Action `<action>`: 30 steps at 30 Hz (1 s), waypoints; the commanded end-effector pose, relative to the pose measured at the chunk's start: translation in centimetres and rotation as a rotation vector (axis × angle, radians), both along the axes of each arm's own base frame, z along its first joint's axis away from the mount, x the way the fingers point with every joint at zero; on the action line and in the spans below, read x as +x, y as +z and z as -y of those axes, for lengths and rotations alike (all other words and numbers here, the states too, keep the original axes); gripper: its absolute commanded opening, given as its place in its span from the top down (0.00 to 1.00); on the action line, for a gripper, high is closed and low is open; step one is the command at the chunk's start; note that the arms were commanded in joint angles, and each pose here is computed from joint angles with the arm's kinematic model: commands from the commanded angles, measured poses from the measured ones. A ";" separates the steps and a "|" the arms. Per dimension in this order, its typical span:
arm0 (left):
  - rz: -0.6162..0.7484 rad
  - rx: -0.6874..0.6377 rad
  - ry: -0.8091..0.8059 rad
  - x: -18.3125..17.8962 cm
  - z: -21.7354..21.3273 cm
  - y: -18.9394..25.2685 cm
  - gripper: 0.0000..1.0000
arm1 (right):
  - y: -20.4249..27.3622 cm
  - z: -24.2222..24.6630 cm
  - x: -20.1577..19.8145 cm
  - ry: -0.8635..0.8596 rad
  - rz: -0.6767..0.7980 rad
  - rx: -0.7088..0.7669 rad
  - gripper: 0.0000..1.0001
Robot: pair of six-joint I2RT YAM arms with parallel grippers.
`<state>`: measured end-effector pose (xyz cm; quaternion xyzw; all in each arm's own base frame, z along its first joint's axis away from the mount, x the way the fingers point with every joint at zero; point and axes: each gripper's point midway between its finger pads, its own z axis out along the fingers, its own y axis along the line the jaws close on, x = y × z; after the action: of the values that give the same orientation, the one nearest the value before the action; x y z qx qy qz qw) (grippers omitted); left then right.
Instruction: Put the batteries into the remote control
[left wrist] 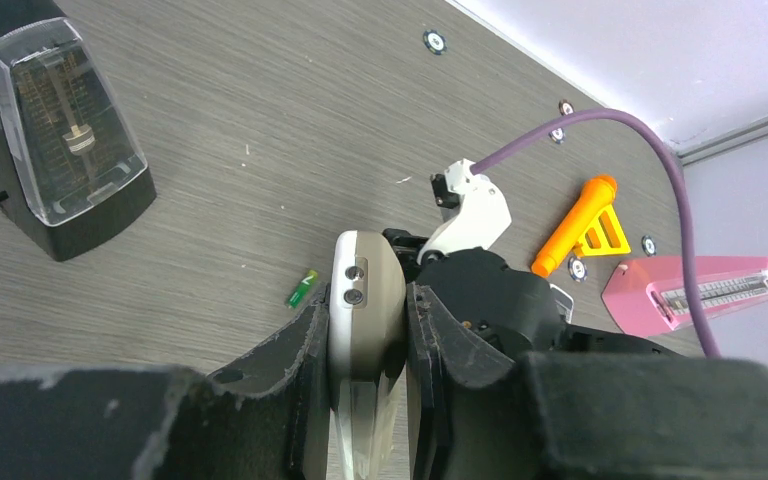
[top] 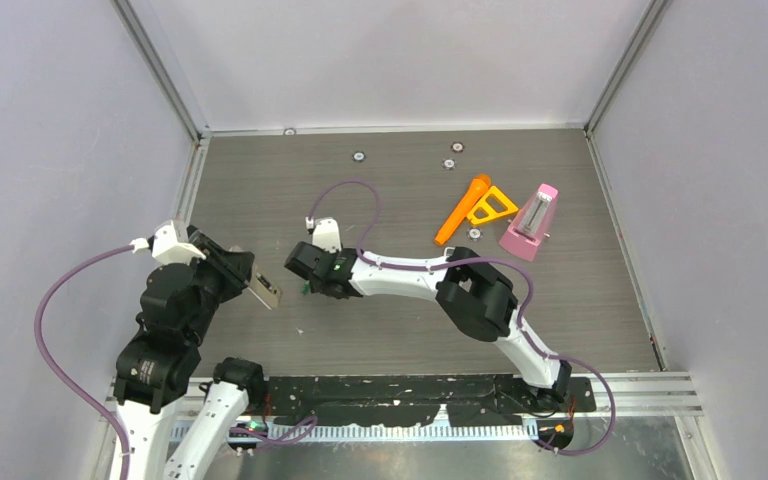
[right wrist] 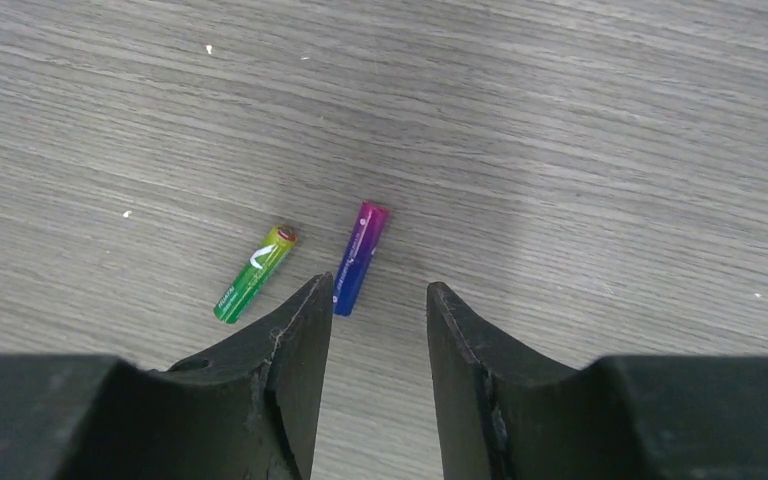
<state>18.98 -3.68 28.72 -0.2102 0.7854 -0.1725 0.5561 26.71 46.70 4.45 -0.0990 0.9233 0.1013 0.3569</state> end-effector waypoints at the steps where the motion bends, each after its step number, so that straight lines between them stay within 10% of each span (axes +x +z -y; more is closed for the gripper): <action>1: 0.032 0.018 0.019 0.0 -0.5 0.8 1.00 | 0.9 -1.4 0.9 -0.045 0.018 0.043 0.55; 10: 0.027 0.023 0.016 0.2 -0.5 0.5 1.00 | -1.2 -1.6 0.7 -0.020 -0.006 -0.013 0.62; 21: 0.006 -0.004 -0.022 0.2 0.4 -0.7 1.00 | -0.6 1.4 1.1 -0.006 0.018 -0.067 0.95; 30: 0.050 -0.171 -0.381 0.4 7.5 -0.7 1.00 | 6.4 9.8 -1.1 0.020 0.101 -0.011 0.95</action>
<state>18.99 -6.78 25.76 -0.1683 0.8115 -0.2291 0.5105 25.43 39.54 4.16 -0.1320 0.9285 0.0547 0.3428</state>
